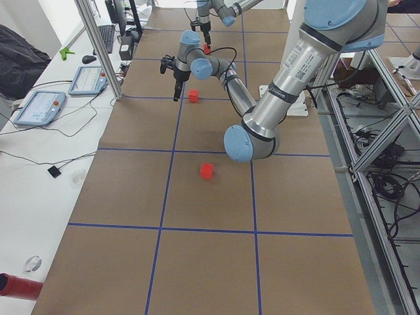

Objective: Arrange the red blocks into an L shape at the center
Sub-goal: 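Grasp the far red cube with the right gripper while the left arm withdraws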

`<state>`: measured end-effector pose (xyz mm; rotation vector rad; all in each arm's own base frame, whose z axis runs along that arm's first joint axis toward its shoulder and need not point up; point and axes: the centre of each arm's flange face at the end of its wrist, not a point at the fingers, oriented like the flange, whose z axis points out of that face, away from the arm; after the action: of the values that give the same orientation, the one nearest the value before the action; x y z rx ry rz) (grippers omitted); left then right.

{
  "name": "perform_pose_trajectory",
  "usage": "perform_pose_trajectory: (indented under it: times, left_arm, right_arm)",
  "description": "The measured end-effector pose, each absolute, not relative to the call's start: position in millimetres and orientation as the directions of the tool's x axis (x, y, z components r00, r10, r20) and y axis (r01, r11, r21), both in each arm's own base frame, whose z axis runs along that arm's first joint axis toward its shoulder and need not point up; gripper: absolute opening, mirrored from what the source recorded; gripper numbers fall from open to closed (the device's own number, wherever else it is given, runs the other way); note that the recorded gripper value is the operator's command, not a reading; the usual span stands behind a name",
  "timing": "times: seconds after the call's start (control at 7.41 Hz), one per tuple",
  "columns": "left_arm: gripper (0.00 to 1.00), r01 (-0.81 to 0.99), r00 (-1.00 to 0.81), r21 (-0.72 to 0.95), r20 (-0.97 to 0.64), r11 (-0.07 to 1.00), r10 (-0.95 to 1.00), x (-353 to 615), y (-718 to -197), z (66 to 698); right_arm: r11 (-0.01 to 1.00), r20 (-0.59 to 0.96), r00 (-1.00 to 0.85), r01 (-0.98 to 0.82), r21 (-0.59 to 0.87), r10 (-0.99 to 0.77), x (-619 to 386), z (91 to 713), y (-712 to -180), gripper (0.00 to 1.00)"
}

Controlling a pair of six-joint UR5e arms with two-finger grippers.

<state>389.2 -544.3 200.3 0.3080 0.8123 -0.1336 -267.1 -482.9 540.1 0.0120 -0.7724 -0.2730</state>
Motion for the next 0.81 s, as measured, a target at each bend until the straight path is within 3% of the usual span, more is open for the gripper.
perform_pose_trajectory:
  times: [0.14, 0.27, 0.41, 0.81]
  left_arm:
    - [1.00, 0.235, 0.682, 0.219, -0.731, 0.947, 0.000, 389.1, -544.3, 200.6]
    - [1.00, 0.235, 0.683, 0.219, -0.731, 0.947, -0.001, 389.1, -544.4, 201.1]
    - [1.00, 0.236, 0.683, 0.219, -0.730, 0.947, -0.001, 389.0, -544.4, 201.5]
    - [1.00, 0.234, 0.686, 0.217, -0.728, 0.948, -0.002, 388.1, -543.4, 206.3]
  right_arm:
    - [0.963, 0.678, 0.691, 0.250, 0.101, -0.251, -274.1, 547.9, -480.4, 0.78]
    - [0.962, 0.672, 0.698, 0.256, 0.092, -0.250, -278.1, 554.1, -479.0, 0.25]
    - [0.965, 0.670, 0.703, 0.250, 0.079, -0.236, -279.9, 556.4, -478.2, 0.00]
    - [0.982, 0.690, 0.703, 0.175, 0.068, -0.173, -283.2, 523.6, -481.8, 0.00]
